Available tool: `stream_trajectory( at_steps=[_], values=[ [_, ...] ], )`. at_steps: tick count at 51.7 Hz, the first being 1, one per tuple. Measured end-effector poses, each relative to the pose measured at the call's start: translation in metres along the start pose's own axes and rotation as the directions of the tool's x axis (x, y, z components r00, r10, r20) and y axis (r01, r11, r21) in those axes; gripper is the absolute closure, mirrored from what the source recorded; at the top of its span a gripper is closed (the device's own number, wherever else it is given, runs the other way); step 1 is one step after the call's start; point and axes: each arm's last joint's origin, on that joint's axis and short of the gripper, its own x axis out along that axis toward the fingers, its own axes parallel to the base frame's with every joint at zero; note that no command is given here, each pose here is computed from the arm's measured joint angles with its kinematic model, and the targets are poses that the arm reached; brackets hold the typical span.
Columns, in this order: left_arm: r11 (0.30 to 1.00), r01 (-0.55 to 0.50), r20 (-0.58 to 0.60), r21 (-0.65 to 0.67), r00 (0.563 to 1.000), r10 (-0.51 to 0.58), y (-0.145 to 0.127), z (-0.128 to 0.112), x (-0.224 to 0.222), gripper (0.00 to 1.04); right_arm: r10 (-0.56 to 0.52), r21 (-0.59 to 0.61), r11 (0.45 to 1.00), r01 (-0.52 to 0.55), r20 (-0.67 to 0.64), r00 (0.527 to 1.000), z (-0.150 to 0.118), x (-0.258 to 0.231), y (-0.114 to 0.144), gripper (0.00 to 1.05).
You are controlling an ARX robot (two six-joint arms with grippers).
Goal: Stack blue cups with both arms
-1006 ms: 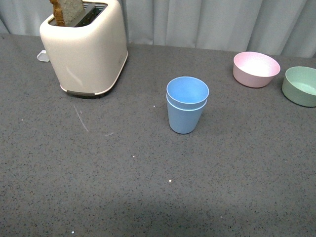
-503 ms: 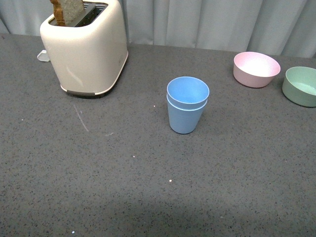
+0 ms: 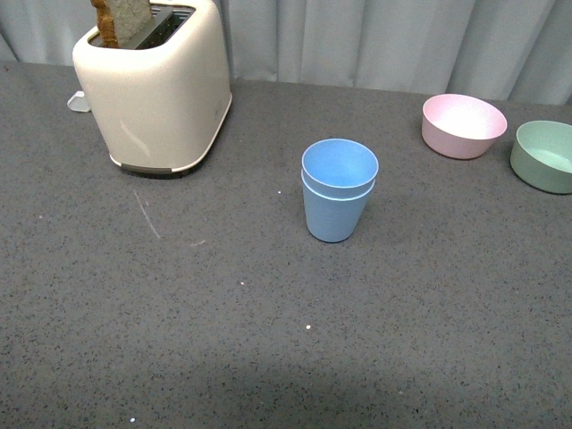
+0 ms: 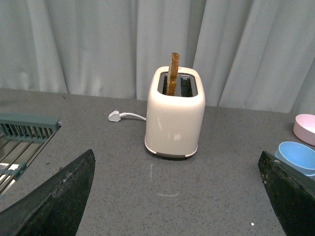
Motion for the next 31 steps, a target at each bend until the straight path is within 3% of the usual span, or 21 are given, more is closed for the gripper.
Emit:
stream_trajectory(
  at_steps=[5,9,15,31],
  values=[
    [1.0,0.0,0.0,0.0,1.0,0.0,0.0,0.0,0.0,0.07,0.0,0.0,1.0,0.0,-0.004,1.0,-0.0004,0.0,0.0,1.04],
    [1.0,0.0,0.0,0.0,1.0,0.0,0.0,0.0,0.0,0.07,0.0,-0.002,1.0,0.0,-0.004,1.0,-0.0004,0.0,0.0,0.93],
    [1.0,0.0,0.0,0.0,1.0,0.0,0.0,0.0,0.0,0.07,0.0,-0.002,1.0,0.0,-0.003,1.0,-0.0003,-0.0001,0.0,0.67],
    [1.0,0.0,0.0,0.0,1.0,0.0,0.0,0.0,0.0,0.07,0.0,-0.001,1.0,0.0,-0.003,1.0,-0.0003,-0.0001,0.0,0.1]
  ],
)
